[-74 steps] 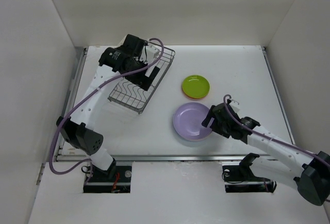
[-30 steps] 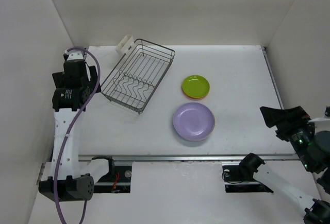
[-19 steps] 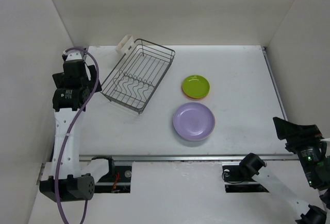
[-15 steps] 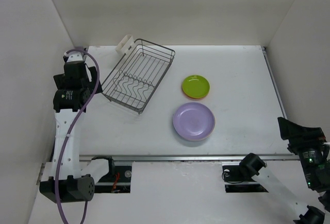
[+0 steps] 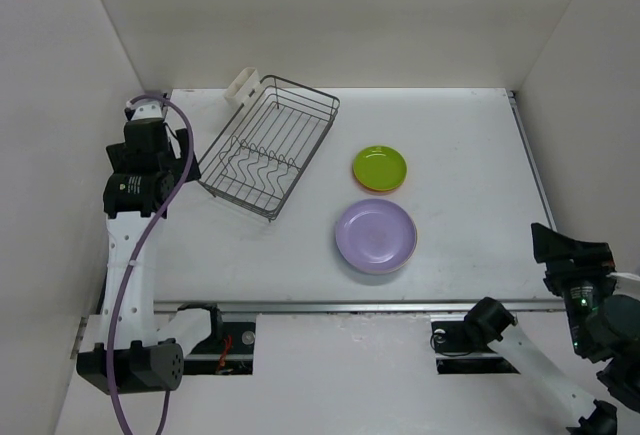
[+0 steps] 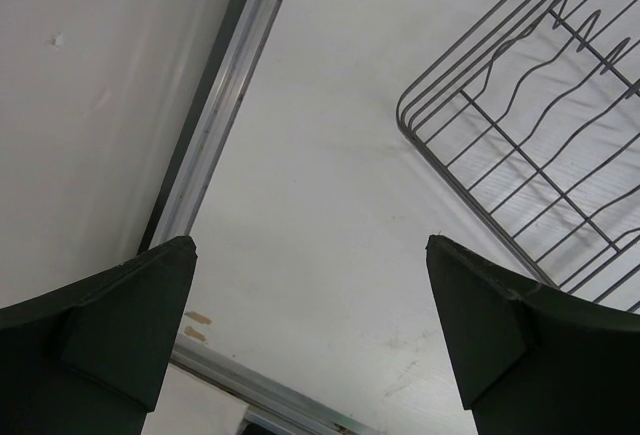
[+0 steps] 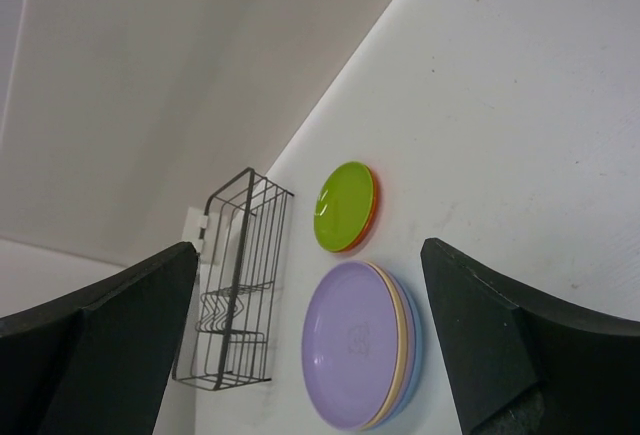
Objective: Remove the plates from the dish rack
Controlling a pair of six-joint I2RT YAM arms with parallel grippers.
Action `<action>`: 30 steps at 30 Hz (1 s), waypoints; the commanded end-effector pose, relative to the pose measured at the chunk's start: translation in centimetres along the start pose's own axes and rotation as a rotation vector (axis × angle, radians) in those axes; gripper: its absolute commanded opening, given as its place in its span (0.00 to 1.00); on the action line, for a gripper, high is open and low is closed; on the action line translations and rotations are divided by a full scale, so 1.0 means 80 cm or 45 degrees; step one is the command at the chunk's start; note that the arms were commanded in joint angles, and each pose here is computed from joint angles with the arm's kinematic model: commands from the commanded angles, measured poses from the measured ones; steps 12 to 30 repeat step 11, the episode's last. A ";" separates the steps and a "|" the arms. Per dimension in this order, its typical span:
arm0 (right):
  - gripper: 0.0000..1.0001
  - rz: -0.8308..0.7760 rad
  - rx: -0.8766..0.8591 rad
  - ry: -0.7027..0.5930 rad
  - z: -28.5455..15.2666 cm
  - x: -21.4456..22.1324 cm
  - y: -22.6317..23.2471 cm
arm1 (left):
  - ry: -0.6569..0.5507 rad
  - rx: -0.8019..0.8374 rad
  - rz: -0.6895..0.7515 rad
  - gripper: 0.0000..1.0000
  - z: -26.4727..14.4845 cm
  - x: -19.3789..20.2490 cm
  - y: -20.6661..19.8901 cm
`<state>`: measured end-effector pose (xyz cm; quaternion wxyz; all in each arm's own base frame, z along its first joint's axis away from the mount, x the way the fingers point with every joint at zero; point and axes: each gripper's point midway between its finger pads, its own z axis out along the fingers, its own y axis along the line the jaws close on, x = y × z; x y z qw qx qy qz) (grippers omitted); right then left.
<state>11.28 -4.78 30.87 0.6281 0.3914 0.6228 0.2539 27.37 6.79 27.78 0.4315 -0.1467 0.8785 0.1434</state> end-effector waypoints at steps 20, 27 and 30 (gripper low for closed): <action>1.00 0.125 -0.038 -0.078 -0.010 -0.017 -0.011 | -0.021 0.045 -0.007 0.99 0.003 -0.001 -0.007; 1.00 0.125 -0.038 -0.078 -0.010 -0.017 -0.011 | -0.021 0.045 -0.007 0.99 0.003 -0.001 -0.007; 1.00 0.125 -0.038 -0.078 -0.010 -0.017 -0.011 | -0.021 0.045 -0.007 0.99 0.003 -0.001 -0.007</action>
